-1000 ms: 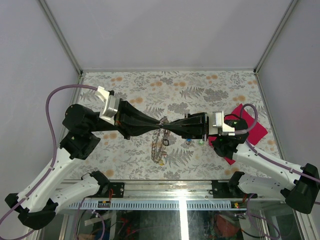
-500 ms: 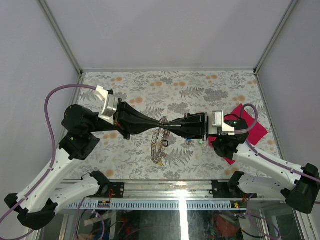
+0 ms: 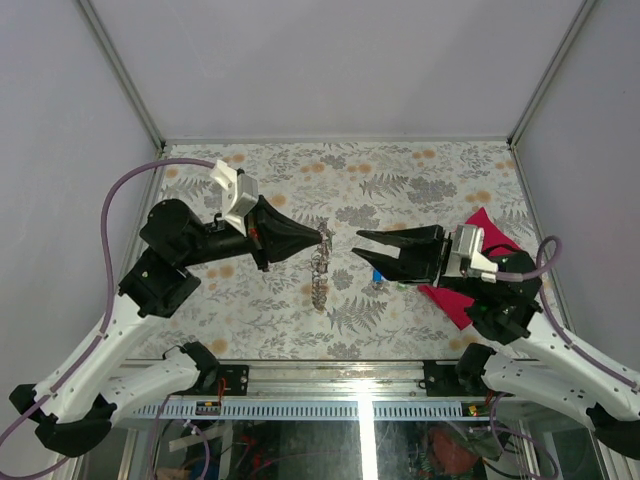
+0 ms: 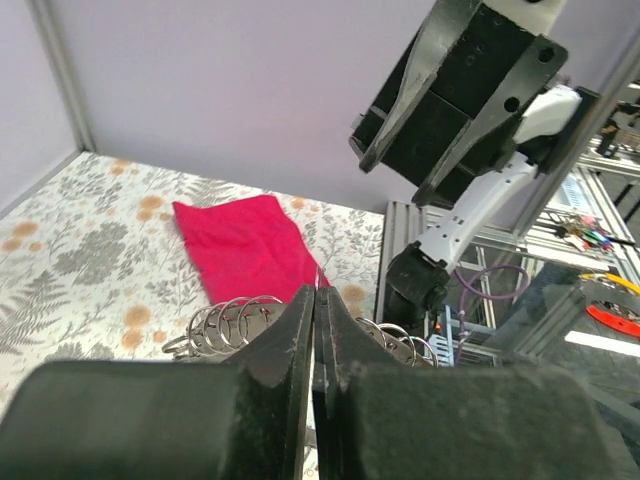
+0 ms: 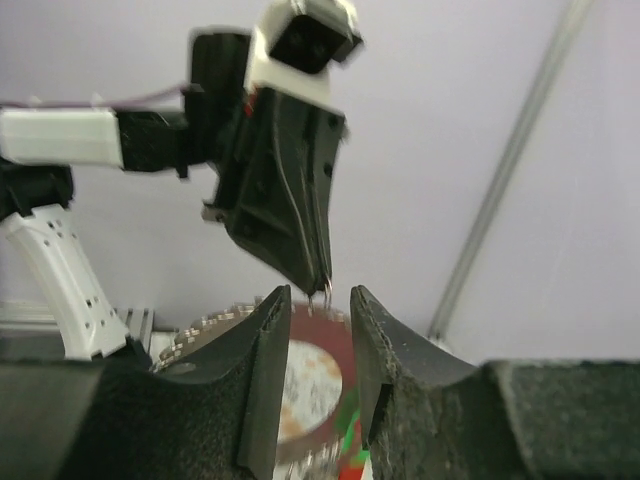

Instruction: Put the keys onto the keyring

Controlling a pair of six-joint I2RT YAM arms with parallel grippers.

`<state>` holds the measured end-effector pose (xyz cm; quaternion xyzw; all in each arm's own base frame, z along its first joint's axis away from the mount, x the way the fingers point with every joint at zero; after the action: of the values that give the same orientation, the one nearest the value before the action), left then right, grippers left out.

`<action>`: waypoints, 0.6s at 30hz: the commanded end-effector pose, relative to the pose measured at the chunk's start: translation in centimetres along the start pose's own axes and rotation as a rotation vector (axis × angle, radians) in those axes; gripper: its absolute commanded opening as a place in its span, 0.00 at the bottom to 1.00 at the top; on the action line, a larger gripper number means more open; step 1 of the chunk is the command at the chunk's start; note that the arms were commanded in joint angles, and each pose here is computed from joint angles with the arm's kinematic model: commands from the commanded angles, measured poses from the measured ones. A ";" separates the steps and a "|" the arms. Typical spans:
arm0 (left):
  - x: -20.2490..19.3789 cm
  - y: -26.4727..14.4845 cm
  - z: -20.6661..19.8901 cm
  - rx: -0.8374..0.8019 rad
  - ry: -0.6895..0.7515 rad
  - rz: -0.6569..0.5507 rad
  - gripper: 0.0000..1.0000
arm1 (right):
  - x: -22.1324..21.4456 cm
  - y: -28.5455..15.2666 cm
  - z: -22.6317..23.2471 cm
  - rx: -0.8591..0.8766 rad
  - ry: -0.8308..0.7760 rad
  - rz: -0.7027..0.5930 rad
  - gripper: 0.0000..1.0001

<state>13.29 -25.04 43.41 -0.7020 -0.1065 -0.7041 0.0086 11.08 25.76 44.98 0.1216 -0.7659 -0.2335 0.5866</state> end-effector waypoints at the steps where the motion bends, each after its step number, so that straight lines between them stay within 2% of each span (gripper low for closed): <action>1: 1.3 0.0 1.7 0.123 0.019 -0.035 0.00 | -4.7 -3.1 -2.8 -0.268 0.106 0.306 0.38; 4: 0.3 0.3 2.7 0.159 -0.013 -0.005 0.00 | -7.5 -5.9 -4.0 -0.449 0.195 0.467 0.38; 11: -2.1 0.7 4.7 0.250 -0.076 0.061 0.00 | -12.8 -11.7 -5.6 -0.842 0.359 0.736 0.36; 14: -3.0 0.7 5.1 0.271 -0.089 0.078 0.00 | -14.8 -13.3 -5.9 -0.941 0.384 0.871 0.37; 18: -4.0 0.5 5.4 0.292 -0.099 0.107 0.00 | -17.3 -14.5 -6.4 -0.985 0.468 0.975 0.38</action>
<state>18.36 -25.52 38.72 -0.7435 -0.1448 -0.6375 0.1407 19.68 21.49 25.69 -0.4103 -0.4626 -0.2175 0.7552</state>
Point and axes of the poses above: each gripper's point midway between its finger pads, its own y axis out along the fingers, its own z axis along the line the jaws close on, x = y × z, the point moved 2 cm from there along -y, back along the fingers, and after that the axes turned 6 degrees about y, right-handed, at the moved point
